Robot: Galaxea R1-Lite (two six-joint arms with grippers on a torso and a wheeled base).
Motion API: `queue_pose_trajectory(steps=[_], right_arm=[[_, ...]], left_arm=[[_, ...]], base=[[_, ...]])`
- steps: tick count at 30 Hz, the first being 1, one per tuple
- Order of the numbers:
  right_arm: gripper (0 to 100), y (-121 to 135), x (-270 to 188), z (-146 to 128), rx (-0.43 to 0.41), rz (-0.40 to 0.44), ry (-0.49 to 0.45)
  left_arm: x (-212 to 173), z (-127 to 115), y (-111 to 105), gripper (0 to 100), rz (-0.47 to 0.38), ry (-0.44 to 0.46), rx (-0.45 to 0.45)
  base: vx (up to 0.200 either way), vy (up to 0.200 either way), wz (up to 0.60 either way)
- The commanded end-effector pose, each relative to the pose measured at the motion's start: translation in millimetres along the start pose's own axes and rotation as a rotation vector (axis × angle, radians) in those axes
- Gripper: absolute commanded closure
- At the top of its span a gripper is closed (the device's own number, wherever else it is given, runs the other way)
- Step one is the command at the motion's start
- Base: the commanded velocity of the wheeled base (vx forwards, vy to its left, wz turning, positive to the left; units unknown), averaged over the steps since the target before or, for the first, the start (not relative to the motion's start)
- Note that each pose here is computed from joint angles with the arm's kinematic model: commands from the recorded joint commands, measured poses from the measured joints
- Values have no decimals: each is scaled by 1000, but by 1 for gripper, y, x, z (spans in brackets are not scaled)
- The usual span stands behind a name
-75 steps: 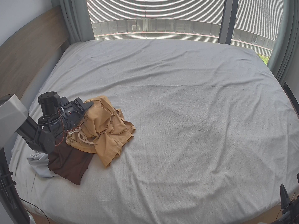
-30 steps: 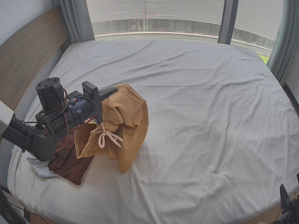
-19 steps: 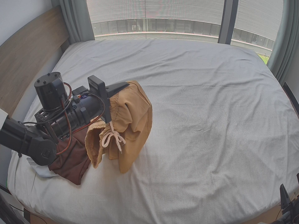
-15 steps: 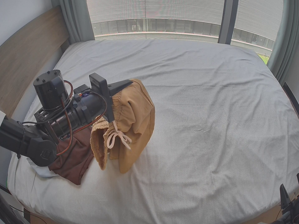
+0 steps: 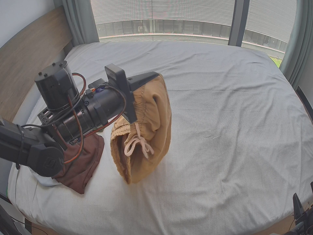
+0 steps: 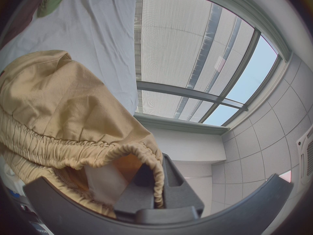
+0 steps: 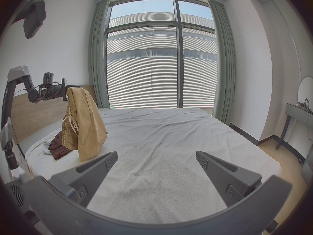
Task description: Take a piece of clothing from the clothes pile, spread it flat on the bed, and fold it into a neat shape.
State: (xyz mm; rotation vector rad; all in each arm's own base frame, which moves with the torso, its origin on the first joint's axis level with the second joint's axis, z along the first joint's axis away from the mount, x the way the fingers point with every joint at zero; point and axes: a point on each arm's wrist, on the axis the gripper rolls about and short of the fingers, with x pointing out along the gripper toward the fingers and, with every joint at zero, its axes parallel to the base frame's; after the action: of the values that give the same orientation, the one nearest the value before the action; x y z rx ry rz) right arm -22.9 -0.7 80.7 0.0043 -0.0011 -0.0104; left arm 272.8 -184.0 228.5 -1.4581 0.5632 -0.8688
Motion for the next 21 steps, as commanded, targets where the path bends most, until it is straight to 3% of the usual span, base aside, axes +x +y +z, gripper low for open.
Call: queue_pose_trajectory(steps=[1,12,21], right_arm=[[0,0,0,-5,0,1,3],[0,0,0,-5,0,1,3],[0,0,0,-5,0,-2,3]], left_arm=[[5,-12,-3,100,-15,40,-3],[22,-38,-26,100,-104,136,-18],[45,-54,-46,100,-185,206,-131]], base=[[0,0,0],[0,0,0],[0,0,0]])
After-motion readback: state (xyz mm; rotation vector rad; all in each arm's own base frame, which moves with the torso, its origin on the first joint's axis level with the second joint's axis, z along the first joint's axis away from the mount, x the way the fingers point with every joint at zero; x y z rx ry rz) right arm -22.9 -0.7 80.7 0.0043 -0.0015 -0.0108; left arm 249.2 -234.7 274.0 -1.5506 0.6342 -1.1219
